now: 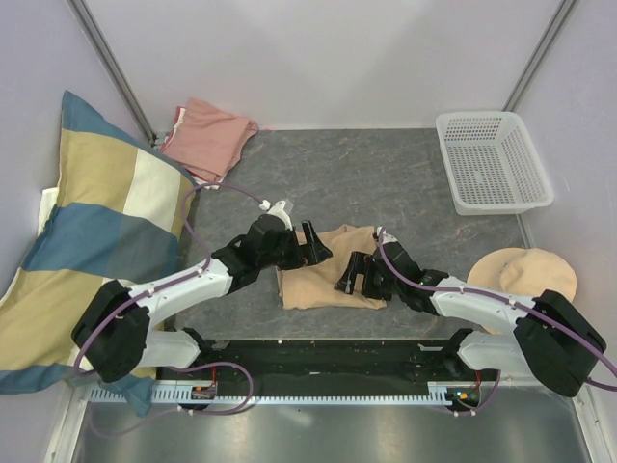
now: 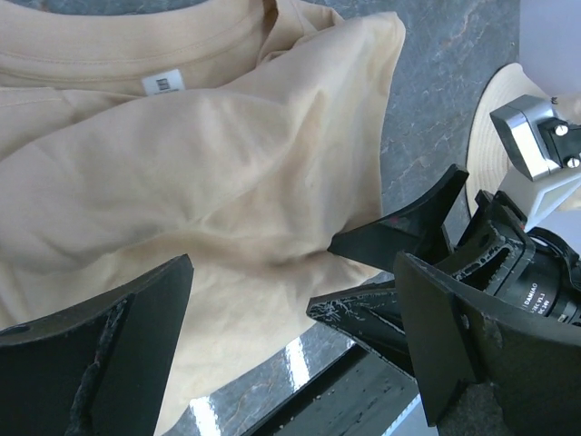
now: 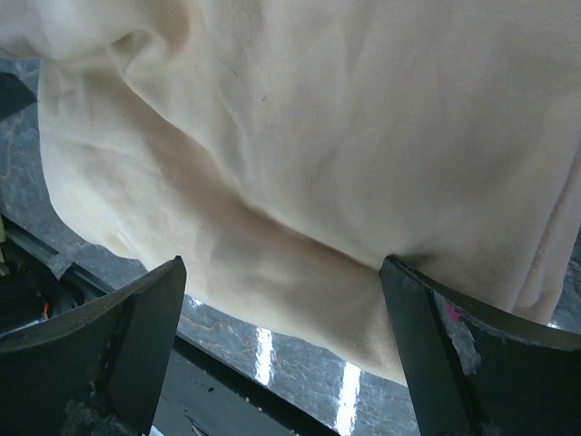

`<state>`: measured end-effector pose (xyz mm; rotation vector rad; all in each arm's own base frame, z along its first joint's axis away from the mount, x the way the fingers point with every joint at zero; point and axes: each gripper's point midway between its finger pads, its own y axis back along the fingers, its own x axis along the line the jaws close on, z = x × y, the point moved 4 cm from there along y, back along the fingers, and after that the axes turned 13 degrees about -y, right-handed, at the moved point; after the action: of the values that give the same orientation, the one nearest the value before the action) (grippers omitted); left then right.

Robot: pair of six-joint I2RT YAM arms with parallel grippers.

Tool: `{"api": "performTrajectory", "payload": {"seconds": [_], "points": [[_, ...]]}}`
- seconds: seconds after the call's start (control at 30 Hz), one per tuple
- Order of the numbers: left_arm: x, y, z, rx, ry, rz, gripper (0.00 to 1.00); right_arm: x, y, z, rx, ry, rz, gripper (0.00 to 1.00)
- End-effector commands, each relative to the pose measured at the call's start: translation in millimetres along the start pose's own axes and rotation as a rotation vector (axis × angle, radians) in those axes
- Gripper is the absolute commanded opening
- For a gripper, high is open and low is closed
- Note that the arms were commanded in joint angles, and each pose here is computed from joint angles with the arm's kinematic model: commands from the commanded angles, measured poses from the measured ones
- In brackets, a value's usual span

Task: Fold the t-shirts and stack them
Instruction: Smooth out wrinkles on the folded tshirt

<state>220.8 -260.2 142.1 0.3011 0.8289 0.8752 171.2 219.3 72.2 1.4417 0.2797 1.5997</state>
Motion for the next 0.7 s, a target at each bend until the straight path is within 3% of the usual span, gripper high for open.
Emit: {"api": "performTrajectory", "payload": {"seconds": [0.0,0.67], "points": [[-19,-13,14,-0.038,0.005,-0.095,1.0,-30,-10,-13,0.025,-0.019,-0.102,0.98],[8,-64,17,-0.044,-0.052,-0.005,1.0,-32,-7,-15,0.024,-0.031,-0.089,0.98]]}}
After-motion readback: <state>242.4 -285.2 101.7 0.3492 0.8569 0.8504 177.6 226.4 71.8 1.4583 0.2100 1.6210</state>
